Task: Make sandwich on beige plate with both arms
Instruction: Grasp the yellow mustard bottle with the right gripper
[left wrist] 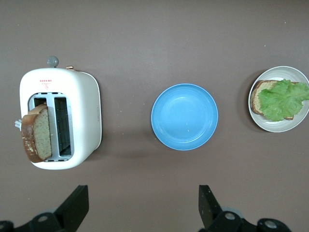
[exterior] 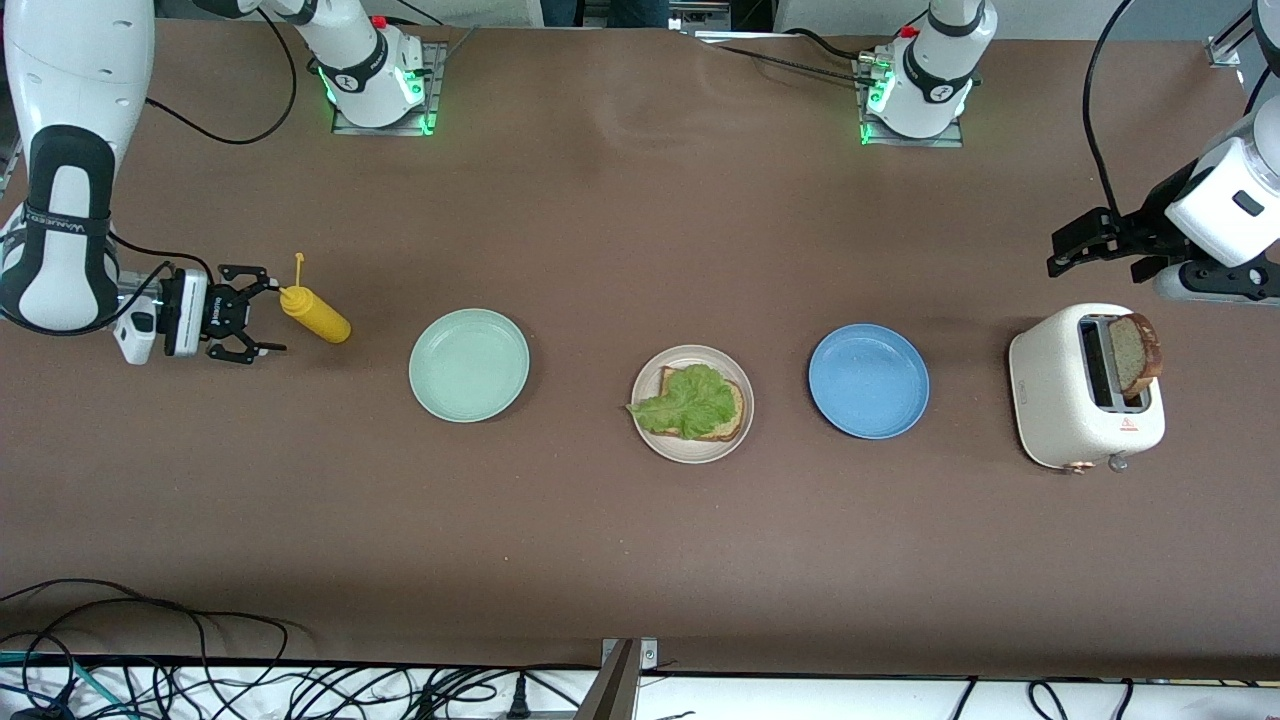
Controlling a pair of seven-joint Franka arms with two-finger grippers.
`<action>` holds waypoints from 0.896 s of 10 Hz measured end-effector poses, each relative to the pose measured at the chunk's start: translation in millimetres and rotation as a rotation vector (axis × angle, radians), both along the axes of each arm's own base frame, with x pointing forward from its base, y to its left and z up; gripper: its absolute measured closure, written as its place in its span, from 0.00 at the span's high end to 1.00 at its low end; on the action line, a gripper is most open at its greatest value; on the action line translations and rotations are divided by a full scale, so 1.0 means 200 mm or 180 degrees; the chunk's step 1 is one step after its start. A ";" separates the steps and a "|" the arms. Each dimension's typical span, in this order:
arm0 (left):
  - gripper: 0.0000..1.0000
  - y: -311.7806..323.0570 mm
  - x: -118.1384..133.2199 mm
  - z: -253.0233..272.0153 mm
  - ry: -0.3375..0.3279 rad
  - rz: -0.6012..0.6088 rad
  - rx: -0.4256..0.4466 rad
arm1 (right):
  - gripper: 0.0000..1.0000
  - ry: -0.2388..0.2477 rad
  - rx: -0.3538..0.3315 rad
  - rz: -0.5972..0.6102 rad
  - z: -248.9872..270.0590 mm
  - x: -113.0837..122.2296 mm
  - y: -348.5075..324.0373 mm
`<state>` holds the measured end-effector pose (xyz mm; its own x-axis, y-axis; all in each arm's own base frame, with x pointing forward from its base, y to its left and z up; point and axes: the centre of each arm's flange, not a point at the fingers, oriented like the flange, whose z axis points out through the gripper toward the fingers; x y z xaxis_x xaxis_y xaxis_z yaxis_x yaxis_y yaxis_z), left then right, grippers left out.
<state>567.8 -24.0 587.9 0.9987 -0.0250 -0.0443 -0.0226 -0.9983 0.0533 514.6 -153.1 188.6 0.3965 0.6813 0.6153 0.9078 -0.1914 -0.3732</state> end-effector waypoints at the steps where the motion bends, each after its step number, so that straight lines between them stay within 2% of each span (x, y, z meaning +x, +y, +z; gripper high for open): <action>1: 1.00 0.00 0.00 0.00 0.0000 0.0000 0.0000 | 0.99 0.0014 0.0043 -0.0034 -0.03 -0.02 0.01; 4: 1.00 0.00 0.00 0.00 0.0000 0.0000 0.0000 | 0.98 0.0051 0.0163 -0.0106 -0.11 -0.05 0.07; 6: 1.00 0.00 0.00 0.00 0.0000 0.0000 0.0000 | 0.86 0.0100 0.0199 -0.0107 -0.16 -0.06 0.10; 9: 1.00 0.00 0.00 0.00 0.0000 0.0000 0.0000 | 0.41 0.0091 0.0222 -0.0132 -0.17 -0.05 0.11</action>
<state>567.8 -24.1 588.0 0.9987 -0.0250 -0.0443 -0.0226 -0.9983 0.0533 503.7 -131.2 154.8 0.4417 0.6197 0.6487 0.8884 -0.2013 -0.4126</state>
